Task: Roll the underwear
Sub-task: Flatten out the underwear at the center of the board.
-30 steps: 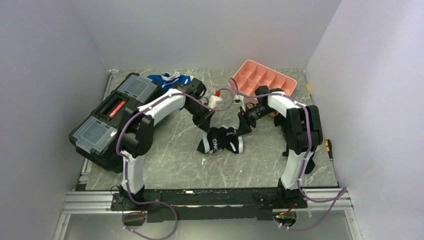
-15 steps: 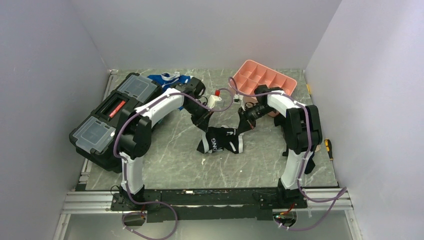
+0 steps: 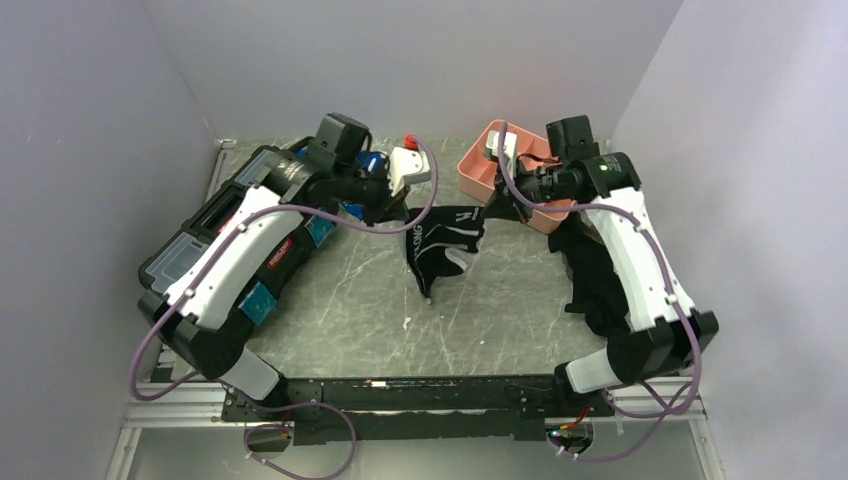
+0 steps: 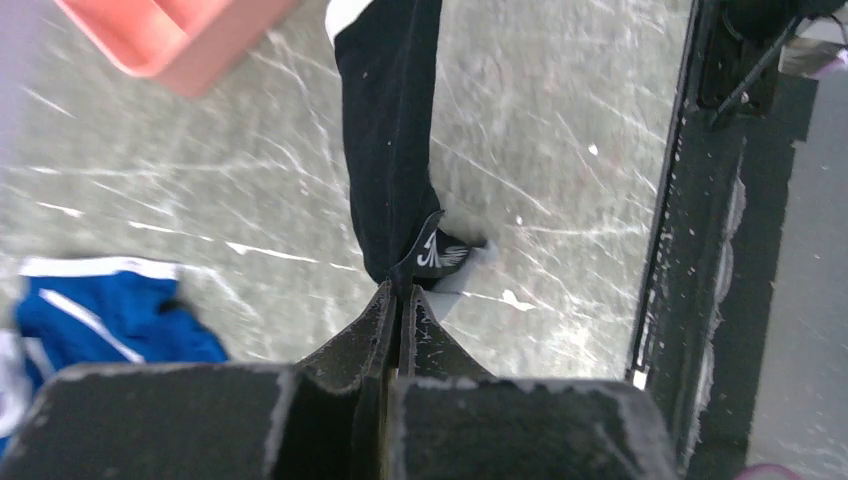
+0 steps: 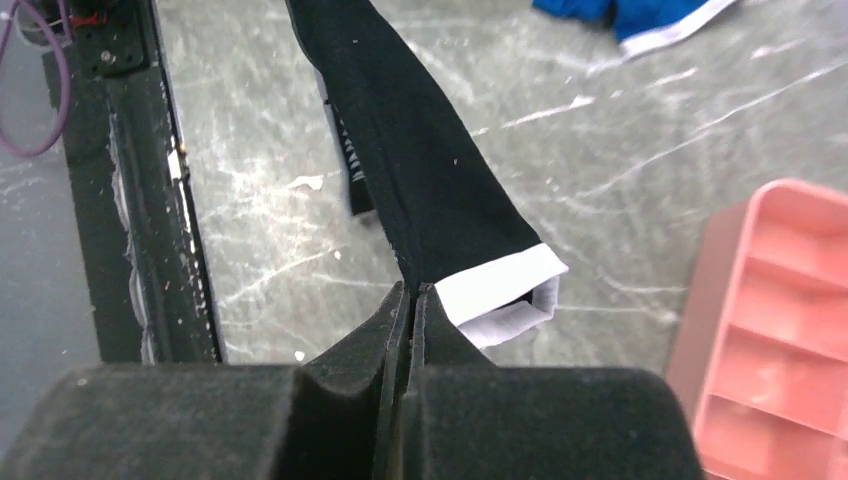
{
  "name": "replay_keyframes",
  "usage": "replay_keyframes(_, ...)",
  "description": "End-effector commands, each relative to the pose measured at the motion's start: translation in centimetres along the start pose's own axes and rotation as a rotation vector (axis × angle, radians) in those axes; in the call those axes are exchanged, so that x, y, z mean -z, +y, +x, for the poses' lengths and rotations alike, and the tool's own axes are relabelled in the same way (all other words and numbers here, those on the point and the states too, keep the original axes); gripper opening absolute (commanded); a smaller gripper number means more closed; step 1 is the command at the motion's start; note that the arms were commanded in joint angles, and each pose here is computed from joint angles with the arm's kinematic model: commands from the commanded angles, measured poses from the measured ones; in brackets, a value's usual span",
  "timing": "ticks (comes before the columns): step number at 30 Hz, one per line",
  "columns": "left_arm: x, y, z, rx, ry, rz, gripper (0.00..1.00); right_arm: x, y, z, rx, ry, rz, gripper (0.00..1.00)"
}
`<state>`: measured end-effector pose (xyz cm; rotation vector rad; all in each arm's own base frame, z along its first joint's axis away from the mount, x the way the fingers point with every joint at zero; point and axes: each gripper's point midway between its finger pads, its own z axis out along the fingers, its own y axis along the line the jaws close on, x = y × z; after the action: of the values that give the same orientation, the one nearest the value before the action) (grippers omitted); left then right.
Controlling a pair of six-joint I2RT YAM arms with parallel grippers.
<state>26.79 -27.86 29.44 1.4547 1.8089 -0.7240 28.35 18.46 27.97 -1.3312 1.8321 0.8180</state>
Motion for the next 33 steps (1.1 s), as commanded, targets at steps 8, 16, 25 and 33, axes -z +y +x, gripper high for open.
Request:
replay_keyframes(8,4.7,-1.0,-5.2,-0.168,-0.075,-0.112,0.01,5.4,3.7,-5.5,0.100,-0.016,0.121,0.00)
replay_keyframes(16,4.4,-8.0,-3.8,-0.297,0.005,-0.035,0.00,8.2,9.0,-5.6,0.200,-0.028,0.096,0.00)
replay_keyframes(25,7.4,-13.7,-4.4,-0.305,-0.074,0.134,0.00,12.6,14.5,-7.6,0.271,-0.160,0.138,0.00)
replay_keyframes(33,4.3,-9.8,-2.3,-0.265,-0.061,0.019,0.00,7.7,8.0,-3.9,0.082,-0.036,0.188,0.00)
